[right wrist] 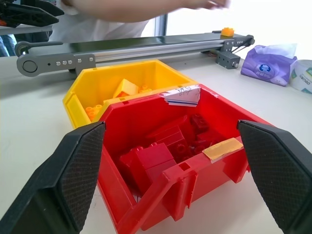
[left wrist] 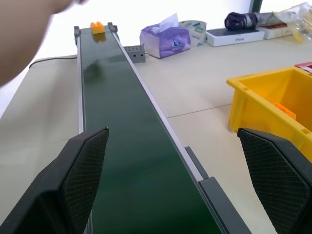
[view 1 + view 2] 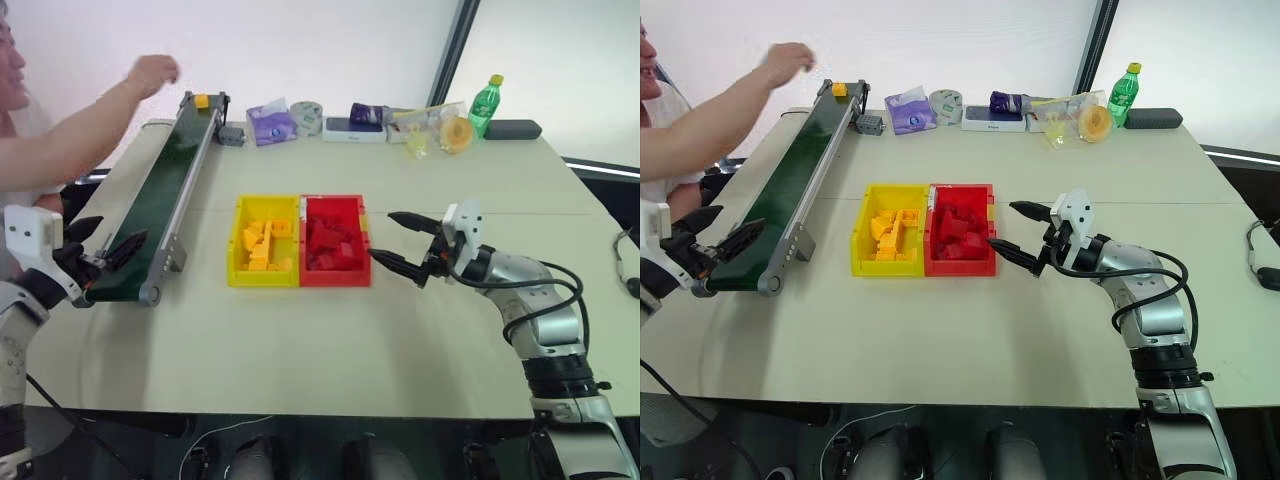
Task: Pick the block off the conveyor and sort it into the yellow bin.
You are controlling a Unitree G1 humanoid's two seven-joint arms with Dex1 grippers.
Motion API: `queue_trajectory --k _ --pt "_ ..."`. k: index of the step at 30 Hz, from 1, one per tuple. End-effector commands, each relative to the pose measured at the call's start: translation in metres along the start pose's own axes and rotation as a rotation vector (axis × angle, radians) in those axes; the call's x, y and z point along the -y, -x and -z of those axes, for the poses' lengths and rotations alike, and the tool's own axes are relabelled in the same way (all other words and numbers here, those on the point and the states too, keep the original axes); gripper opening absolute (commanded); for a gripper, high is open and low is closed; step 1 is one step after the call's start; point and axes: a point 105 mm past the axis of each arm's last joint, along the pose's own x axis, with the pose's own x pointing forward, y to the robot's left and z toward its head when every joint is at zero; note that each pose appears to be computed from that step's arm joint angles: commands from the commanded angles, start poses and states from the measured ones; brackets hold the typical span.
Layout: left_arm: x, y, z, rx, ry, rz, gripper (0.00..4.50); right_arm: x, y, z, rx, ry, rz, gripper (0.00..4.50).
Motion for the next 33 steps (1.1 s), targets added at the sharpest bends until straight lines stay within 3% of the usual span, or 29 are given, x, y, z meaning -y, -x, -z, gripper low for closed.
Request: queue_trajectory --k 1,33 --pt "-0.001 0.000 -0.011 0.042 -0.043 -0.004 4.47 0.002 0.000 -0.015 0.030 0.046 0.004 4.50" --pt "0.007 0.004 -0.011 0.074 -0.062 0.040 4.47 0.001 -0.001 -0.014 0.027 0.046 -0.005 4.50"
